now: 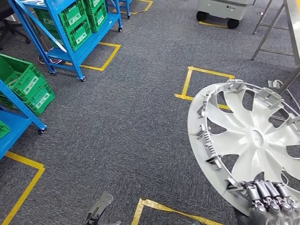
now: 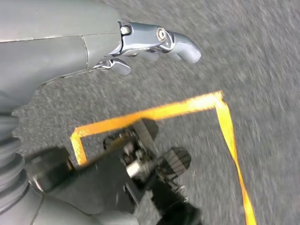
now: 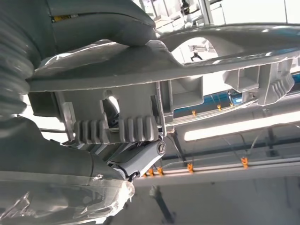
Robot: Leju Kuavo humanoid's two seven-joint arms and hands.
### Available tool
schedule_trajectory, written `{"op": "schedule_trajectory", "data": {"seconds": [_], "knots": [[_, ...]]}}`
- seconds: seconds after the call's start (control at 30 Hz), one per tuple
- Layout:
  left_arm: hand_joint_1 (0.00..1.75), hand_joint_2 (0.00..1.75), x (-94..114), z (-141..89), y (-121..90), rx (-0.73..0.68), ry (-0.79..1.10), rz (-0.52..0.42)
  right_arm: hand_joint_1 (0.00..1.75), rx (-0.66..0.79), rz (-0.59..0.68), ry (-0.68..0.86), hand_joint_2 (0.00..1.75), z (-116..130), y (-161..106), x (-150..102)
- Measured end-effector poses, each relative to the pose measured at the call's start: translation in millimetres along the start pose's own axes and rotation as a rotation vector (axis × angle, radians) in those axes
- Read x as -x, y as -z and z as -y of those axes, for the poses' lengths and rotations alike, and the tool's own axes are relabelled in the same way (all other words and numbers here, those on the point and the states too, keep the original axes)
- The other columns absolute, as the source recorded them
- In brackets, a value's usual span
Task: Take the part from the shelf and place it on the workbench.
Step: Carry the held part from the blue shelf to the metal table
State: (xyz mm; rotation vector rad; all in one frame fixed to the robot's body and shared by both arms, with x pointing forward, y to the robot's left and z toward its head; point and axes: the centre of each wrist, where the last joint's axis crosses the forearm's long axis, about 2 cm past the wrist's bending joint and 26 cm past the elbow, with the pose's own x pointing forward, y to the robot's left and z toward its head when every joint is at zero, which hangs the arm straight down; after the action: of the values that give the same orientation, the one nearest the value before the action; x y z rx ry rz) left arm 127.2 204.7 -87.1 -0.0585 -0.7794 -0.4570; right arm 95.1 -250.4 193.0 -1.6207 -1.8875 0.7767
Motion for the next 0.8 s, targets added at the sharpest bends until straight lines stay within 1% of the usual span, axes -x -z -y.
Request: {"op": "schedule_trajectory", "data": {"seconds": [0.17, 0.47, 0.63, 0.8], "knots": [[0.0, 1.75, 10.6, 2.2, -5.6, -0.009, 0.002, -0.014, 1.75, -0.011, -0.008, -0.01, 1.75, 1.2, -2.5, 1.1], [0.0, 1.75, 13.0, -1.7, -6.2, -0.019, -0.009, -0.014, 1.75, -0.01, -0.055, -0.024, 1.75, 5.8, -3.7, 3.3], [0.0, 1.75, 18.6, -0.9, -9.2, -0.01, -0.009, -0.039, 1.75, -0.01, -0.092, -0.032, 1.75, 7.1, -4.0, 4.4], [0.0, 1.75, 20.7, -2.7, -10.0, -0.01, -0.008, -0.043, 1.75, -0.011, -0.098, -0.035, 1.75, 7.5, -4.3, 5.0]]}}
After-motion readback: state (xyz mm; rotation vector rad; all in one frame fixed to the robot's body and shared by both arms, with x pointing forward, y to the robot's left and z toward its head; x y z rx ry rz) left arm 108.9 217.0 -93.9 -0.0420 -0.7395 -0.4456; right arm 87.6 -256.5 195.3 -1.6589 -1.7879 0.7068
